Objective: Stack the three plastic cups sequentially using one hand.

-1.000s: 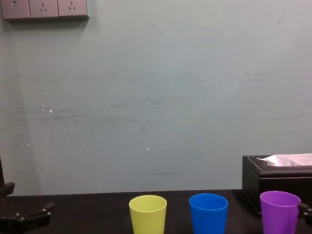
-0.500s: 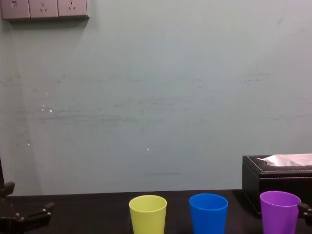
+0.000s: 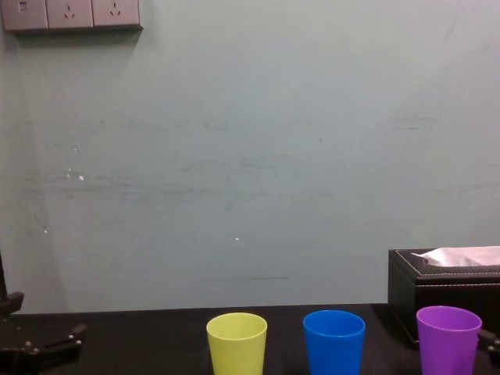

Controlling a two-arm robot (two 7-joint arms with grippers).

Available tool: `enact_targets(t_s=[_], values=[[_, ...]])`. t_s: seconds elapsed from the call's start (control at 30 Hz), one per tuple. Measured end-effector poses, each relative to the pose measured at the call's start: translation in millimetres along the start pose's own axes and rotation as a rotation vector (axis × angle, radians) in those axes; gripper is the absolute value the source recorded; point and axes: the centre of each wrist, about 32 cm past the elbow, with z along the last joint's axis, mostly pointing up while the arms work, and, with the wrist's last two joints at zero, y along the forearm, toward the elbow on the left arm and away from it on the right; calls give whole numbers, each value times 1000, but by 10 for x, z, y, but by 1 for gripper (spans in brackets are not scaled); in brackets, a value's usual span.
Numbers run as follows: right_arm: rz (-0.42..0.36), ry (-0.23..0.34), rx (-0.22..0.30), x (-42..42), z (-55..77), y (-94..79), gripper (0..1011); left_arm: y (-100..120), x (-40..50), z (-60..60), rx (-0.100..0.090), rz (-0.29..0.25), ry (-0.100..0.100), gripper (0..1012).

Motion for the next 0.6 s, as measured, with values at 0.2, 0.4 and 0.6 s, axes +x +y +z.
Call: enact_targets(t_s=[0.2,0.4,0.6], values=[[43,70,-10,-43,4,-69,1003,0,0,0,0,0,0,1000],[98,179,-44,-95,44,-136,1003,0,0,0,0,0,0,1000],[123,229,-110,-119,103,-126,1003,0,0,0,0,0,0,1000]])
